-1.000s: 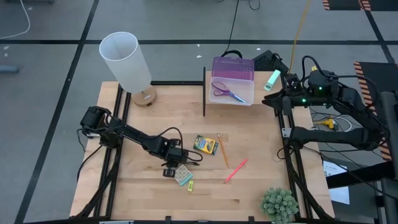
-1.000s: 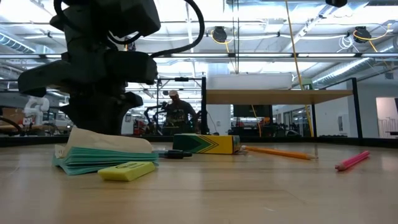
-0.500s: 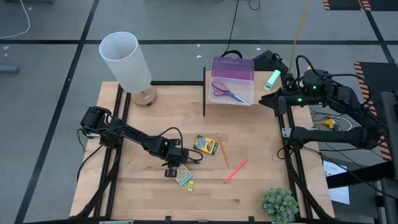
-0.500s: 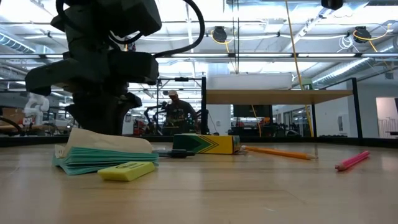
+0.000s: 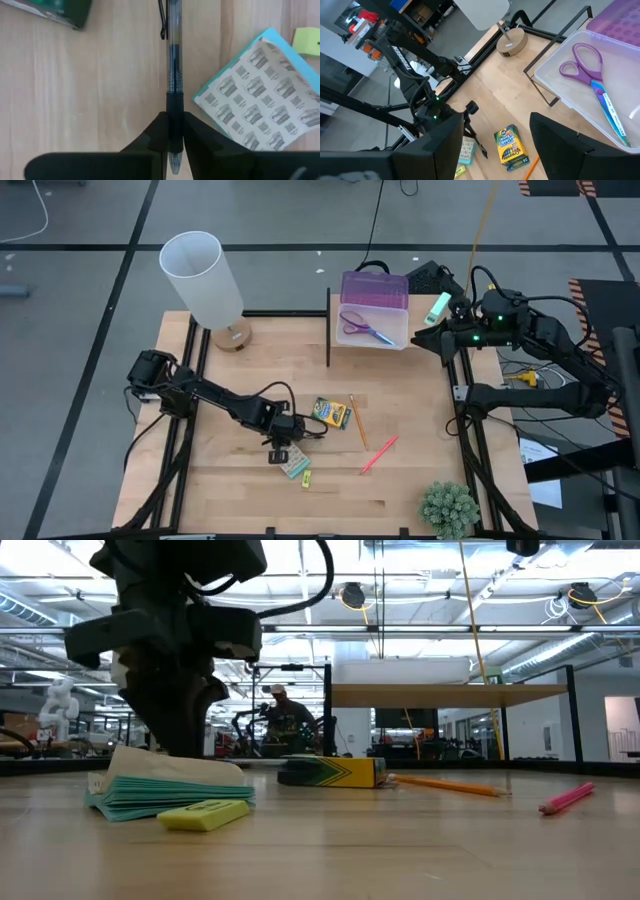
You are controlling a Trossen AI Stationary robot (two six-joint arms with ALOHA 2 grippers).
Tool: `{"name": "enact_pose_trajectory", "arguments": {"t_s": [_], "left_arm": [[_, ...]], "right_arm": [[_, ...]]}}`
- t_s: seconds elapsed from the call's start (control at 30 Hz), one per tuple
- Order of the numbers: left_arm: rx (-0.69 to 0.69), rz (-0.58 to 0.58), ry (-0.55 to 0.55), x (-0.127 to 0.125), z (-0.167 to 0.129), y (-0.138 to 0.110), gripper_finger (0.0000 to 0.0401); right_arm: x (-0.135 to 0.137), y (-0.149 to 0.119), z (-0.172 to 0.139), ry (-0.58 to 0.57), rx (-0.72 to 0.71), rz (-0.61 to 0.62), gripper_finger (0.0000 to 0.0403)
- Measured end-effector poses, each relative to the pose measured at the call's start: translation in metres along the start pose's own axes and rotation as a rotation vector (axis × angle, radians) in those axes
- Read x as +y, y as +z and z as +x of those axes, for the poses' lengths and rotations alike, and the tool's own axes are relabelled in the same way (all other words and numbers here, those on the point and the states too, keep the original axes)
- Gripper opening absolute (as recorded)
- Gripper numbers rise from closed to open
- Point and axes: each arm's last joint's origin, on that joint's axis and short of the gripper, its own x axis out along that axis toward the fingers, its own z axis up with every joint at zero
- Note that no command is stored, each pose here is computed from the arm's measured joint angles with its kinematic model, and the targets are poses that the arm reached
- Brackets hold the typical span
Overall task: Pick & place school supplies into a supply box
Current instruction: Put the black pen into the purple supply box on the shelf
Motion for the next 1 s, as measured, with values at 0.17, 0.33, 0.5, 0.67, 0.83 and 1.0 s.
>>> {"name": "enact_pose_trajectory", "arguments": {"t_s": [0.17,0.33,0.5,0.67,0.83,1.0], "left_arm": [[-0.068,-0.024,0.016,0.008,-0.021,0.004,0.005],[-0.161,-0.081,0.022,0.018,-0.048,0.007,0.0051],[-0.254,-0.127,0.014,0.029,-0.075,0.008,0.0051],[-0.347,-0.197,-0.001,0.037,-0.099,0.008,0.0051],[-0.441,-0.262,-0.021,0.044,-0.12,0.007,0.0051],[-0.545,-0.316,-0.049,0.048,-0.137,0.008,0.0051]], "right_arm": [[0.0,0.001,0.003,-0.002,0.003,0.001,0.0221],[0.001,0.002,0.004,0.006,-0.004,-0.002,0.0221],[0.001,0.002,0.004,0.006,-0.003,-0.003,0.0221],[0.001,0.002,0.004,0.005,-0.003,-0.005,0.0221],[0.001,0.002,0.004,0.004,-0.005,-0.011,0.0221],[0.003,0.006,0.004,0.025,-0.04,-0.033,0.0221]]}}
